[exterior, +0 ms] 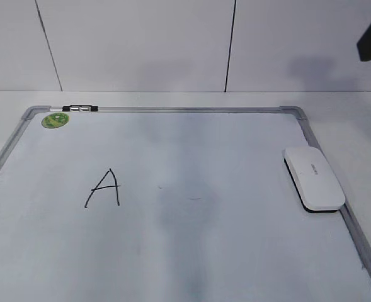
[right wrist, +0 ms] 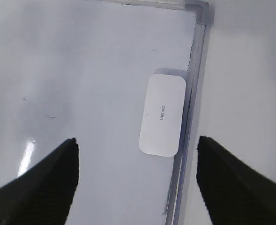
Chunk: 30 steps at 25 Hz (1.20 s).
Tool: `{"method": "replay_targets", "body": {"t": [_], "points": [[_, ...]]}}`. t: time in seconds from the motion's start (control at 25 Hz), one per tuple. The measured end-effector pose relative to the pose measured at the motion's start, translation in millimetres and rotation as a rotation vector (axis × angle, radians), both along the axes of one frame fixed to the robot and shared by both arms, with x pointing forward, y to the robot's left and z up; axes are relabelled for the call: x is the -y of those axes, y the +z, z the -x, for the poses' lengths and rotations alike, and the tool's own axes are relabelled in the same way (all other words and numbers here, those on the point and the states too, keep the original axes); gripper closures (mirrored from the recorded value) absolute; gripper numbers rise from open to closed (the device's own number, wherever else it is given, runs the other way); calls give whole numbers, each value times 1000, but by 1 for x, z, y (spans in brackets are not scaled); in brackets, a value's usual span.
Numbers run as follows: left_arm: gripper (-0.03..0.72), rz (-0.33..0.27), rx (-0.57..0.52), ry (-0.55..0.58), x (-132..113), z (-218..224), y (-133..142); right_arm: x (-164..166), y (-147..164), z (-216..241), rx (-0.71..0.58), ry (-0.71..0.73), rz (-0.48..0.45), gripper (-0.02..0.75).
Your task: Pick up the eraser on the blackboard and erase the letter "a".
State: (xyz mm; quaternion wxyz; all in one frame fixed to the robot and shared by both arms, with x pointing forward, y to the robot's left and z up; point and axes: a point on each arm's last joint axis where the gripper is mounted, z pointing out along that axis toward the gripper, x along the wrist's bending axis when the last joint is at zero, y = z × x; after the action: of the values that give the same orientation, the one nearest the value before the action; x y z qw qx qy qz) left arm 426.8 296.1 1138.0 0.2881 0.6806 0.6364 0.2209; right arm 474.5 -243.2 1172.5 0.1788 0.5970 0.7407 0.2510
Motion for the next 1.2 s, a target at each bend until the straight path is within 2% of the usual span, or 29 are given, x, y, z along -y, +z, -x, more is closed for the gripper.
{"method": "replay_targets", "body": {"t": [0.32,0.56,0.8,0.96,1.08,1.2], "points": [[161,4,192,18,2,57,-8,15,-12,68,168,7,-31,144],[161,7,207,14,3,80,-21,24,-35,108,192,6,-36,145],[161,23,235,11,5,107,-43,35,-50,155,290,5,-46,145],[161,24,259,0,7,127,-45,41,-62,180,354,4,-54,145],[161,16,272,-11,8,144,-45,44,-74,194,366,4,-56,145],[161,-18,293,-10,6,160,-47,47,-85,204,360,5,-53,145]]}}
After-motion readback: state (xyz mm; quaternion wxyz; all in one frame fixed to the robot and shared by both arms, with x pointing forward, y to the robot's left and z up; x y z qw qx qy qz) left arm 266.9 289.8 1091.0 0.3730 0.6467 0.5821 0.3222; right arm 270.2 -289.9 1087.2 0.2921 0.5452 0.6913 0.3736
